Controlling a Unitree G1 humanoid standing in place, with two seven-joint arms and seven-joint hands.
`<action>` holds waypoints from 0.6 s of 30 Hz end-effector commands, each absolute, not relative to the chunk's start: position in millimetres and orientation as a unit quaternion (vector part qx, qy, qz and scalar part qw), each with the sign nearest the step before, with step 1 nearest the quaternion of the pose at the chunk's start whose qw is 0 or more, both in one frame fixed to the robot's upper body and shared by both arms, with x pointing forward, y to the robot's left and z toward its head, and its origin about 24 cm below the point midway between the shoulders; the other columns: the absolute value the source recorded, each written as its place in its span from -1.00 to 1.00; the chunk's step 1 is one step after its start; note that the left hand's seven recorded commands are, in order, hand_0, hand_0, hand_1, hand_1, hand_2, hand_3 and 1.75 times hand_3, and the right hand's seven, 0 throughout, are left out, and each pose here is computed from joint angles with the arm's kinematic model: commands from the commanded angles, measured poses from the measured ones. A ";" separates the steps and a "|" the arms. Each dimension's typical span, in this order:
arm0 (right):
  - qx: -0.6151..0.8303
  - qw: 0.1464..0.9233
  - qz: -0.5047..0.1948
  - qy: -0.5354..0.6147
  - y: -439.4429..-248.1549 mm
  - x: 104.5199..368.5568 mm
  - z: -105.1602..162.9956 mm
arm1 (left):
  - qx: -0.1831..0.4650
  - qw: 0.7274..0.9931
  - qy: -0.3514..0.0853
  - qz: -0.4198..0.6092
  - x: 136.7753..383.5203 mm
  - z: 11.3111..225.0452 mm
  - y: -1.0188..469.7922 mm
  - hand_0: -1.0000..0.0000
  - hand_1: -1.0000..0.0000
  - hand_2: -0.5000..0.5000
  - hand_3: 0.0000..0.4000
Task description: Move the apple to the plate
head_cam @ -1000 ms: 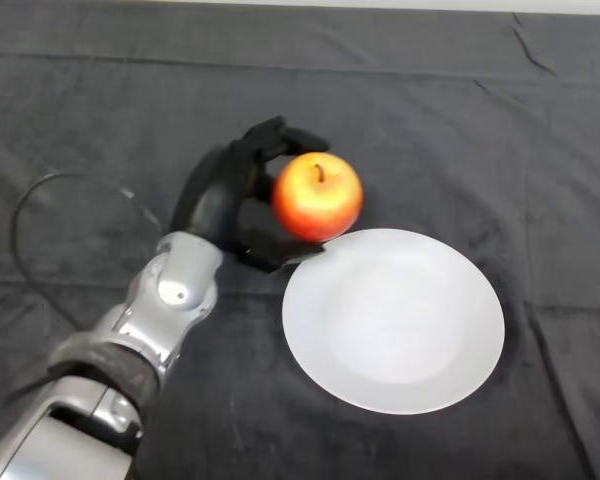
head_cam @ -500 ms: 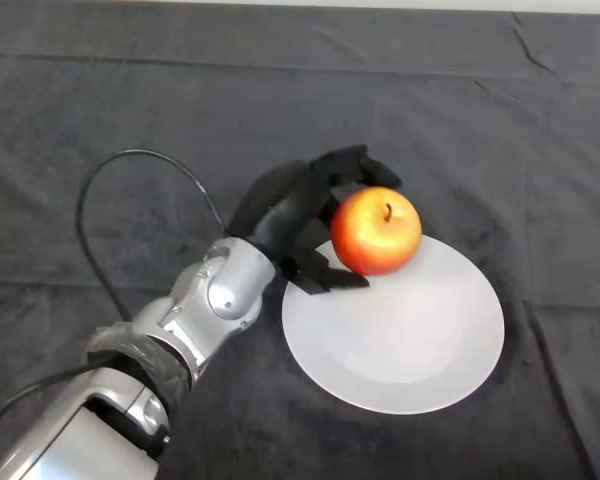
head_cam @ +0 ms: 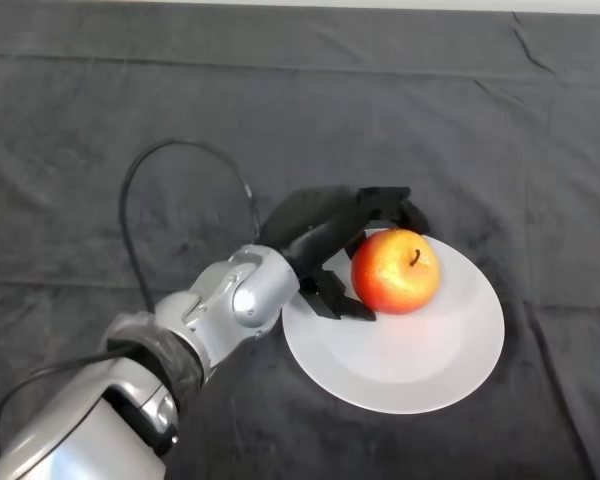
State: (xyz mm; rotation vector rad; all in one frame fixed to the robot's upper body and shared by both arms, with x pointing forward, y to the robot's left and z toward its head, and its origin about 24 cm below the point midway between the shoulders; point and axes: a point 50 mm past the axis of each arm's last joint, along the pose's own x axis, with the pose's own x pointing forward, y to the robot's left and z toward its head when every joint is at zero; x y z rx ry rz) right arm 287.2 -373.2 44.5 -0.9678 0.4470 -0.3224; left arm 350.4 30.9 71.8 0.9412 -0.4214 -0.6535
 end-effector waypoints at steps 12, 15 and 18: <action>-0.460 0.837 -0.119 0.270 -367.6 265.9 8.8 | 0.482 0.794 -0.188 -0.320 355.8 75.8 31.5 1.00 1.00 0.00 -1.00; -0.460 0.837 -0.119 0.270 -367.6 265.9 8.8 | 0.481 0.796 -0.188 -0.315 357.5 77.9 33.7 1.00 1.00 0.00 -1.00; -0.460 0.837 -0.119 0.270 -367.6 265.9 8.8 | 0.479 0.800 -0.188 -0.309 359.2 79.9 36.5 1.00 1.00 0.00 -1.00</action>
